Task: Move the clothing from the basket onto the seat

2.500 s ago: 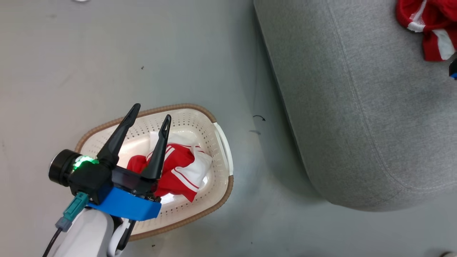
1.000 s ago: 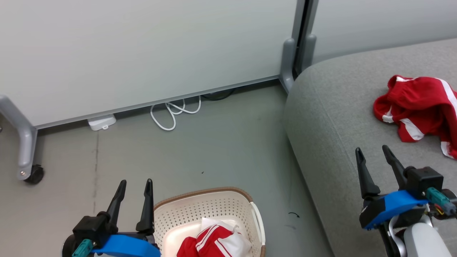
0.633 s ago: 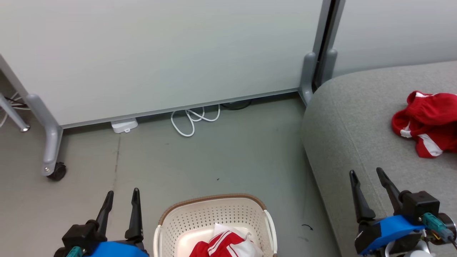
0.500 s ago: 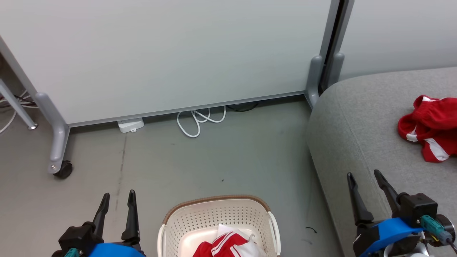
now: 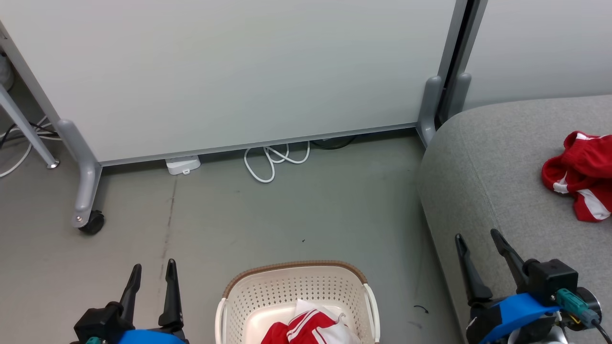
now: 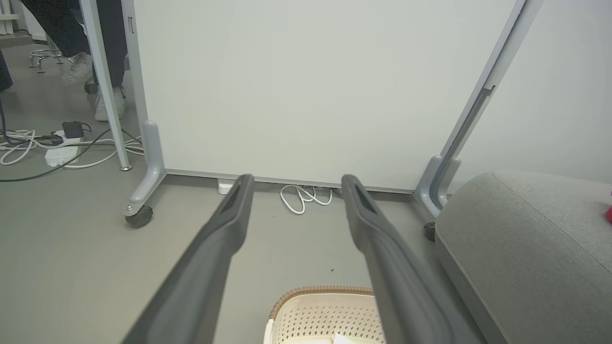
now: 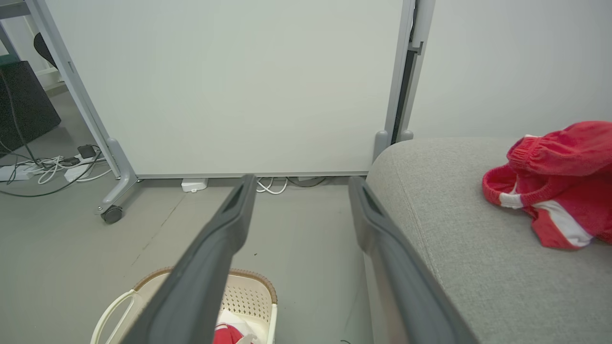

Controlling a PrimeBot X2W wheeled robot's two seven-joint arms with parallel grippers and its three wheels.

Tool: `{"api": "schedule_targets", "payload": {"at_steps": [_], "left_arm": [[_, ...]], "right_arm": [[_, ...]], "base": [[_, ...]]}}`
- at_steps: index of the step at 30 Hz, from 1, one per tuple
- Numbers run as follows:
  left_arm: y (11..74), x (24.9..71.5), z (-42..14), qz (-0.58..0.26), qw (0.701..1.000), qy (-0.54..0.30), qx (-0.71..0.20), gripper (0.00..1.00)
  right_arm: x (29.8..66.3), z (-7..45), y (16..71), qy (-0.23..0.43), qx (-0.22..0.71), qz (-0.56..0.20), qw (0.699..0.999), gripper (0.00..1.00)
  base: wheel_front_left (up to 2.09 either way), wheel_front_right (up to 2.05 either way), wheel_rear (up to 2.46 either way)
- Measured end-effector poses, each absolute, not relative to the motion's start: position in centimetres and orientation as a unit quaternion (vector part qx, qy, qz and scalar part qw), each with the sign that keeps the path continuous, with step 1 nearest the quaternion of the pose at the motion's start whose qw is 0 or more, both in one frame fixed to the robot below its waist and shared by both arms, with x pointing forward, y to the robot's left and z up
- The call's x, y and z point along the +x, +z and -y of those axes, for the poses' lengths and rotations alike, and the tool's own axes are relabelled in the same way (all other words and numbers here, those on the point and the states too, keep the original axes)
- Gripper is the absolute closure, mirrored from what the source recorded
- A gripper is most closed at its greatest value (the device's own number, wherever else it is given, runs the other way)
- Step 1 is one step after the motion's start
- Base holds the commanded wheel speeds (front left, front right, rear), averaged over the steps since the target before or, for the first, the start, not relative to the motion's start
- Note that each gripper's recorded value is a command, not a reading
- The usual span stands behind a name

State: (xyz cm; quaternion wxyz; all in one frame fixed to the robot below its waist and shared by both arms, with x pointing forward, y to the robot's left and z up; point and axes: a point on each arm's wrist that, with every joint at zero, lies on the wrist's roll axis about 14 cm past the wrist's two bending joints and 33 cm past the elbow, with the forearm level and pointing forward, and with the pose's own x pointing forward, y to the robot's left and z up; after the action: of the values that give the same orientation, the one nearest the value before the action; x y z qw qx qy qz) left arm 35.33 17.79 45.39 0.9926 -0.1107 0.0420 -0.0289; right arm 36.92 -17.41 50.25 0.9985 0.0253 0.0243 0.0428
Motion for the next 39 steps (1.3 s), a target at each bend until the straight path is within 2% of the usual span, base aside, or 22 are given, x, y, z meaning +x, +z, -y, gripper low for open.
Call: {"api": "schedule_targets", "payload": {"at_steps": [23, 31, 39], "left_arm": [[44.6, 35.9, -16.6, -0.056, 0.991, -0.043, -0.112, 0.00], [41.5, 37.4, -14.3, -0.108, 0.985, -0.072, -0.112, 0.00], [36.1, 39.1, -10.2, -0.195, 0.966, -0.122, -0.116, 0.00]], "right_arm": [[36.9, 16.9, 49.7, 0.049, 0.034, -0.036, 0.998, 0.00], [38.3, 16.0, 49.1, 0.063, 0.031, -0.044, 0.997, 0.00], [40.4, 16.3, 47.2, 0.059, 0.031, -0.063, 0.996, 0.00]], "base": [[0.00, 0.00, 0.00], [0.00, 0.00, 0.00], [0.00, 0.00, 0.00]]}}
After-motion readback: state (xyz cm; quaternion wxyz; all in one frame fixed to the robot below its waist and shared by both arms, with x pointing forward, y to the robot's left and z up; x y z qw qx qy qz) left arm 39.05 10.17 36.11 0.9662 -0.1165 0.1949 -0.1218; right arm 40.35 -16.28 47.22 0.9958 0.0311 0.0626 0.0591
